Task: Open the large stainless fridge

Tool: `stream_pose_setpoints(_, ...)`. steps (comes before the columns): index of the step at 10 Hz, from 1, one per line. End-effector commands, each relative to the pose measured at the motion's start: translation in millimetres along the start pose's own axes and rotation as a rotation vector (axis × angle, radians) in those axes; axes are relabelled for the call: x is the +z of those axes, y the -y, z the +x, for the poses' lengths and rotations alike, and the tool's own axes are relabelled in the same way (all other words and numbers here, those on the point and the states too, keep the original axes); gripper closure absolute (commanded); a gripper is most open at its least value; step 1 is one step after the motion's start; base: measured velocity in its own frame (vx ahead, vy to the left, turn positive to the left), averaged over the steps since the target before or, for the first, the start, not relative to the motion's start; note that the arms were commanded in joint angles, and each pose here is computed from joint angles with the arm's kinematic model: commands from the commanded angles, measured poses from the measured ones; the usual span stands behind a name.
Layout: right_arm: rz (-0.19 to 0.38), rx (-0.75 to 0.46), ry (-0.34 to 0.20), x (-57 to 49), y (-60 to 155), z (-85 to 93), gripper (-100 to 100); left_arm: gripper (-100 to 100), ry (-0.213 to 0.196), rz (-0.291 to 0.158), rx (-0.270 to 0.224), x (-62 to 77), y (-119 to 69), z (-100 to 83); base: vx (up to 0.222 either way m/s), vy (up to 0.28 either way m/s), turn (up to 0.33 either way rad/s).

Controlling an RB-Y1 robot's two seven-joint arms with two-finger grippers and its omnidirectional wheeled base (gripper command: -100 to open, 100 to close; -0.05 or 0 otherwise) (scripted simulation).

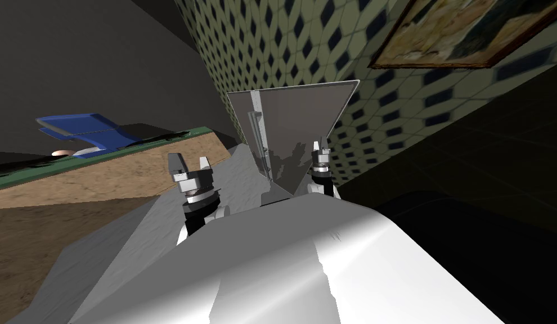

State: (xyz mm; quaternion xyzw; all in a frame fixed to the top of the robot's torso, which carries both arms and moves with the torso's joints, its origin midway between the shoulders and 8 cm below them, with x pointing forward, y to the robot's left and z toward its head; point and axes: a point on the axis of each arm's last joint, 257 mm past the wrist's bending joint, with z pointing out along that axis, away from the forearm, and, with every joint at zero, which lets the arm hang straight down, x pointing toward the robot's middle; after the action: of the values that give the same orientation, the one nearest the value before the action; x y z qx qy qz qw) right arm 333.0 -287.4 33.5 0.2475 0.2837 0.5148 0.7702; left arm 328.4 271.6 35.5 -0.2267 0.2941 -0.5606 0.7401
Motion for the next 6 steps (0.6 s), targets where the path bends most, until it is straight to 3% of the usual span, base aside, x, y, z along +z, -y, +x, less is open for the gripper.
stream_pose_setpoints(1,0.000,0.000,0.000,0.0,0.0,0.0,0,0,0.000,0.000,0.000,0.0,0.0,0.0,0.000,0.000,0.000)
stream_pose_setpoints(6,0.000,0.000,0.000,0.0,-0.1,0.0,0,0,0.000,0.000,0.000,0.0,0.1,0.0,0.000,0.000,0.000)
